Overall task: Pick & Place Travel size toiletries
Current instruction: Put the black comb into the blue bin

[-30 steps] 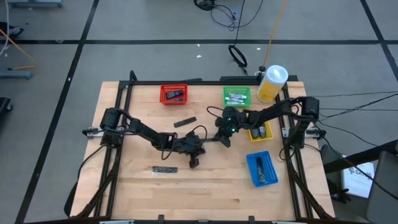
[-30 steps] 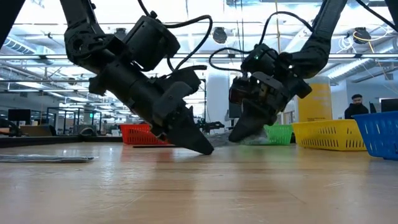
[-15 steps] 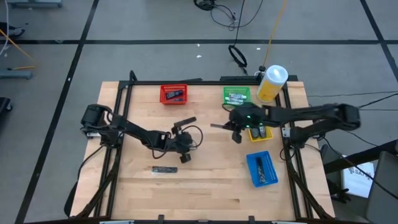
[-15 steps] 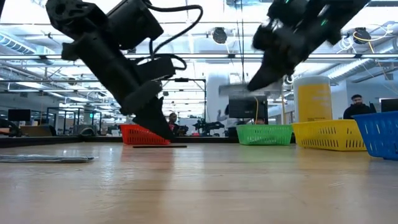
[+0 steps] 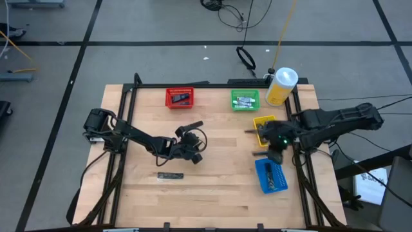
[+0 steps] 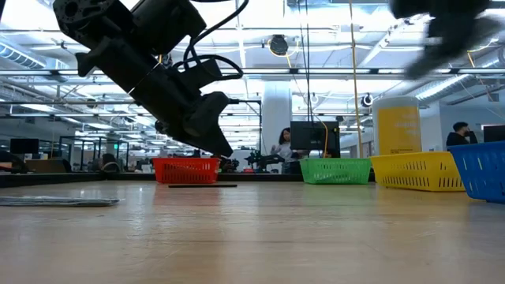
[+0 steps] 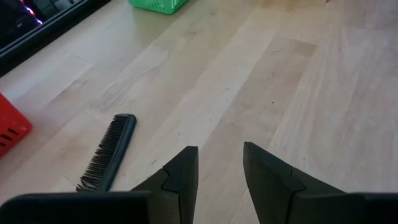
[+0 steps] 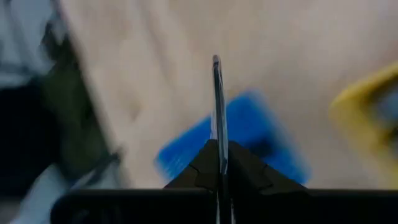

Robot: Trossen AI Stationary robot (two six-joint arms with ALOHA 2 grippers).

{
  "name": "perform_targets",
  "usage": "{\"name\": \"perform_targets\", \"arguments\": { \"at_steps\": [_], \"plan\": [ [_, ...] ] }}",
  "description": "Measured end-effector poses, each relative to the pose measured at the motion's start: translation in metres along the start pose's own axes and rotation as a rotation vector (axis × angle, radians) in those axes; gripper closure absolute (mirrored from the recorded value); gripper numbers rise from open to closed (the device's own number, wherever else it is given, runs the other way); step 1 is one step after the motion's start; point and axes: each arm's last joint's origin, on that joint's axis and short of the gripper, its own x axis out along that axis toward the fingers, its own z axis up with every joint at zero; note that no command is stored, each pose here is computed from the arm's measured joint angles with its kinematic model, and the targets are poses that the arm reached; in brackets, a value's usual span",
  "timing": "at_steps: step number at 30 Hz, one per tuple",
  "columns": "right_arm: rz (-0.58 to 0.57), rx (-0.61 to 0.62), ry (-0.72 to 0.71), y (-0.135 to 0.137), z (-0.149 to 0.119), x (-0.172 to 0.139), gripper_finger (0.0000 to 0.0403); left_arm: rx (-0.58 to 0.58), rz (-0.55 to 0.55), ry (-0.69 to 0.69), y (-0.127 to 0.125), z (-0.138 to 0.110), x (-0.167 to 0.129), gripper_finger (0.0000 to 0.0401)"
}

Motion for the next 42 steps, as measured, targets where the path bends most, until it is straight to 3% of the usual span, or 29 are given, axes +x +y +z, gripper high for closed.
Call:
{"name": "perform_targets", "arguments": {
  "at_steps": [8, 18, 31, 36, 42],
  "plan": [
    [0.136, 0.032, 0.379, 0.013, -0.029, 0.022, 0.0392, -0.005, -0.002, -0.005, 0.000, 0.001, 0.000, 0.0272],
    [0.233, -0.131, 0.585, 0.003, -0.029, 0.075, 0.0387, -0.028, -0.026, -0.012, -0.002, 0.002, 0.000, 0.0272],
    [0.281, -0.441, 0.659, -0.020, -0.008, 0.128, 0.0385, -0.039, -0.035, -0.029, -0.003, 0.004, 0.000, 0.0272],
    [0.201, -0.604, 0.716, -0.029, -0.008, 0.141, 0.0385, -0.044, -0.034, -0.033, -0.002, 0.005, 0.000, 0.0272],
    [0.097, -0.718, 0.728, -0.034, -0.008, 0.142, 0.0363, -0.047, -0.034, -0.040, -0.001, 0.006, 0.001, 0.0272]
  ]
}}
